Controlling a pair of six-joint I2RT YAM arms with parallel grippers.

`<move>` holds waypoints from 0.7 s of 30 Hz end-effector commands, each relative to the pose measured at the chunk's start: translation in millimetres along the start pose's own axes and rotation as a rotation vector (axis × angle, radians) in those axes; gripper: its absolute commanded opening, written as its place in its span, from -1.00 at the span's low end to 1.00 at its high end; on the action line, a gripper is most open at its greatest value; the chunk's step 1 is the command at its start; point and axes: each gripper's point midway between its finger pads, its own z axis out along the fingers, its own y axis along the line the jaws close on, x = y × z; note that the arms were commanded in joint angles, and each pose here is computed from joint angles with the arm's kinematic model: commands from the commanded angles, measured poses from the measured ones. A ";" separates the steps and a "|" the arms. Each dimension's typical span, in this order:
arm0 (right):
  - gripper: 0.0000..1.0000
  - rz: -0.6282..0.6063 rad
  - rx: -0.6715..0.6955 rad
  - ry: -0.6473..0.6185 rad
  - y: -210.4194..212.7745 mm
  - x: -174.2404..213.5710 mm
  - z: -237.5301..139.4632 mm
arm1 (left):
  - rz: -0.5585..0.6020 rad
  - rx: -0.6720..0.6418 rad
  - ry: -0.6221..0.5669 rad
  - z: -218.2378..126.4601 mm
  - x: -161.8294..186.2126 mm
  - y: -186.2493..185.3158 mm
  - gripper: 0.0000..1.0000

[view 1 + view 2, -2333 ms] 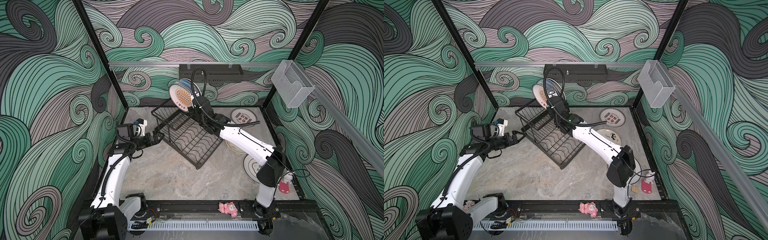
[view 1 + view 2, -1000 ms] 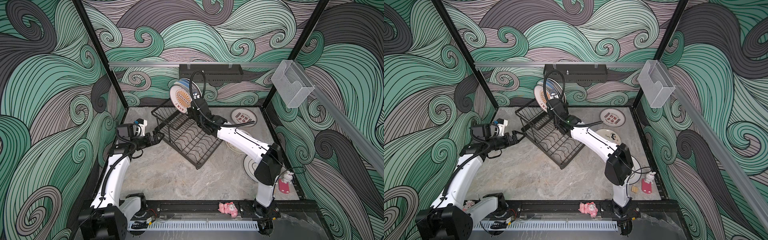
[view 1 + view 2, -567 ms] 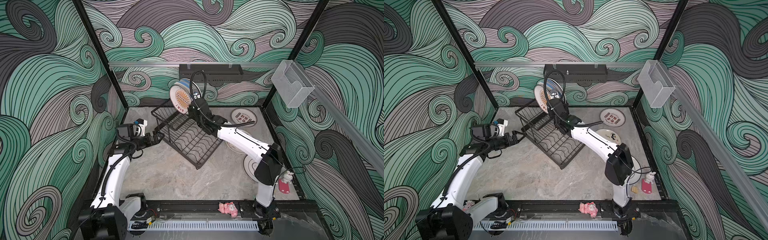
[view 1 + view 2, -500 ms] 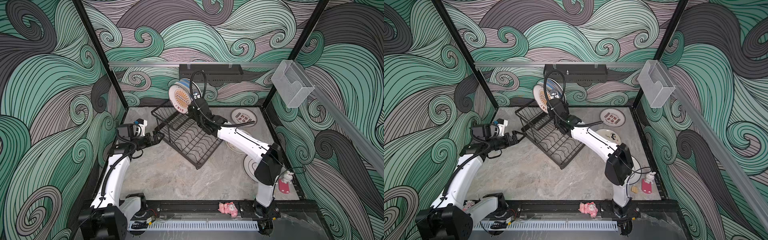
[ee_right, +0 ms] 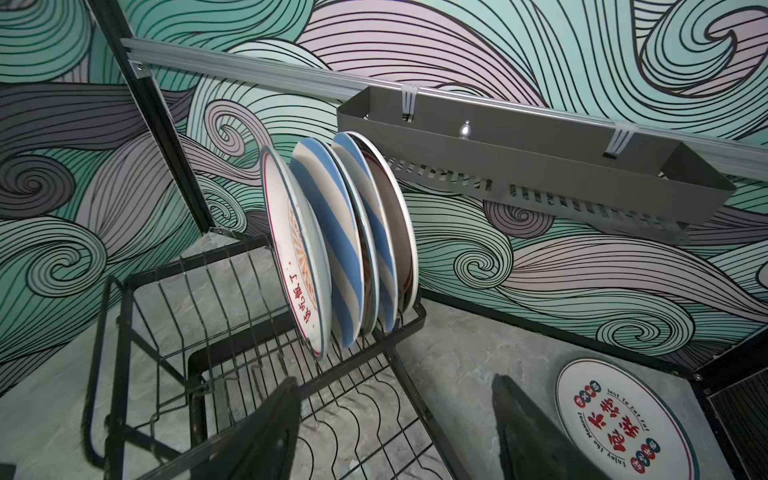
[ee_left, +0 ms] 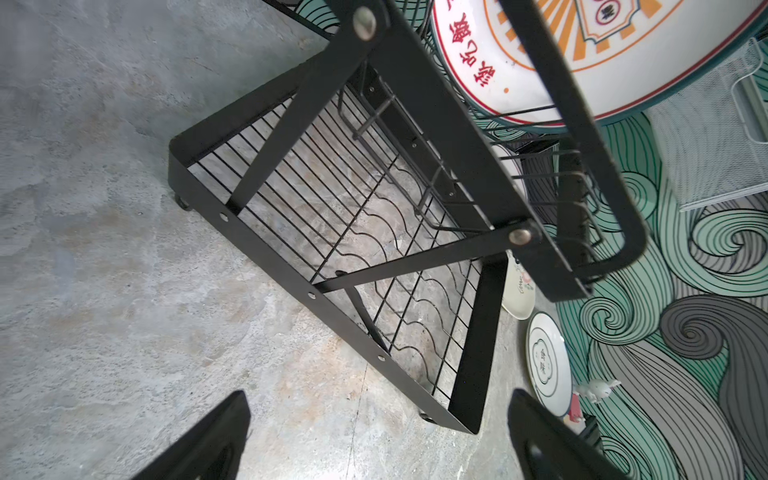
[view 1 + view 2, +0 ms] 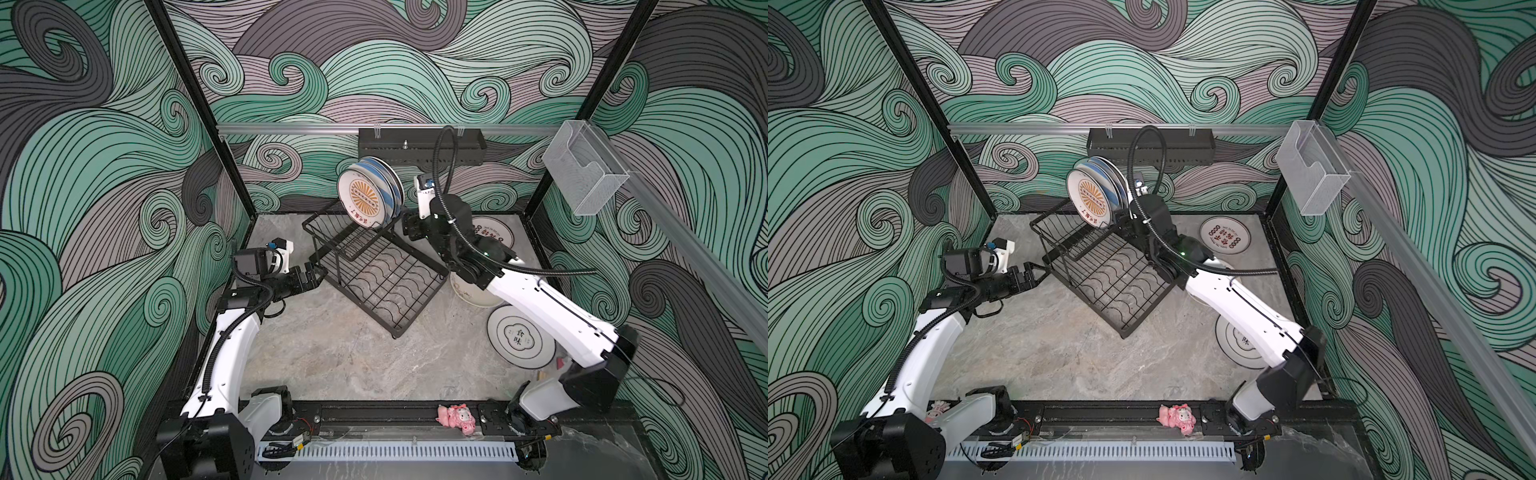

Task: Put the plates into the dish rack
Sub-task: 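Open and withdraw the right gripper while the left gripper moves beside the rack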

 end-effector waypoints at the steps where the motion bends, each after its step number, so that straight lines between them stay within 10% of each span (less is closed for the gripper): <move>1: 0.49 0.027 -0.059 0.157 -17.1 46.1 -16.7 | 0.030 -0.077 0.018 -6.2 6.9 3.3 0.97; 21: 0.76 0.259 0.042 0.609 -87.1 259.3 -51.2 | 0.020 -0.204 0.181 42.9 116.1 -15.0 0.97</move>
